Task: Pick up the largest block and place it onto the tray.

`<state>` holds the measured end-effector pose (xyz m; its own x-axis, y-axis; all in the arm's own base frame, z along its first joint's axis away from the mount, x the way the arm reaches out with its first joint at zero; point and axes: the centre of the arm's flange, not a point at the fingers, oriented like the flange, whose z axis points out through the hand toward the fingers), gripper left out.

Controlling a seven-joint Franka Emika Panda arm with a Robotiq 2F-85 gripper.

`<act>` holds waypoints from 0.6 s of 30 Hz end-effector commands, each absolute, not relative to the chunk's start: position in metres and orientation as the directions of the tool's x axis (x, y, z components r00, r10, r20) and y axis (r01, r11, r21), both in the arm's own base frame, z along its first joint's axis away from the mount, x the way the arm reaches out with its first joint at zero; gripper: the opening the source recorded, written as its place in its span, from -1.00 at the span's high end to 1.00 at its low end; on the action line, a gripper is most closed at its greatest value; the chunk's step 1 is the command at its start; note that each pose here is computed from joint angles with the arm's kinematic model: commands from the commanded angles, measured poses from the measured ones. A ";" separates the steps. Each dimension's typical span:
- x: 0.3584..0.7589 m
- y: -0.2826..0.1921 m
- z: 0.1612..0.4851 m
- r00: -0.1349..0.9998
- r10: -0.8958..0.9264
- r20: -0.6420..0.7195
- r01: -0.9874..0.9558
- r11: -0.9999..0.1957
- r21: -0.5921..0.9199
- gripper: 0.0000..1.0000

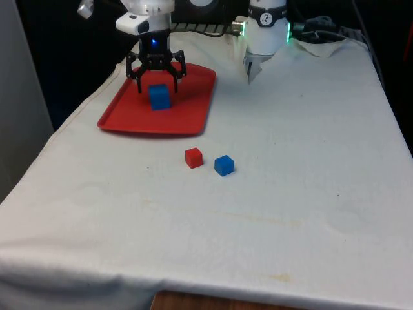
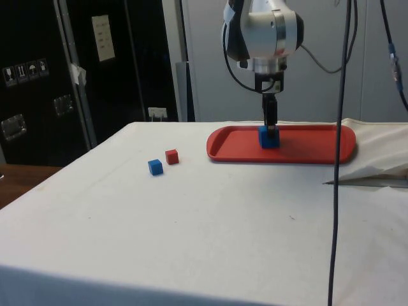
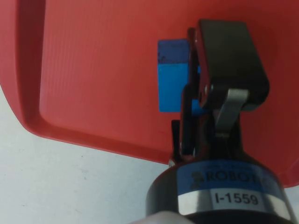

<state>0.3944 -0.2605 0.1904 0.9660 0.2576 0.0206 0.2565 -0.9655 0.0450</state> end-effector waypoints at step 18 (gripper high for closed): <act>0.397 -0.264 0.201 0.968 0.250 0.033 0.249 -0.968 0.039 -1.00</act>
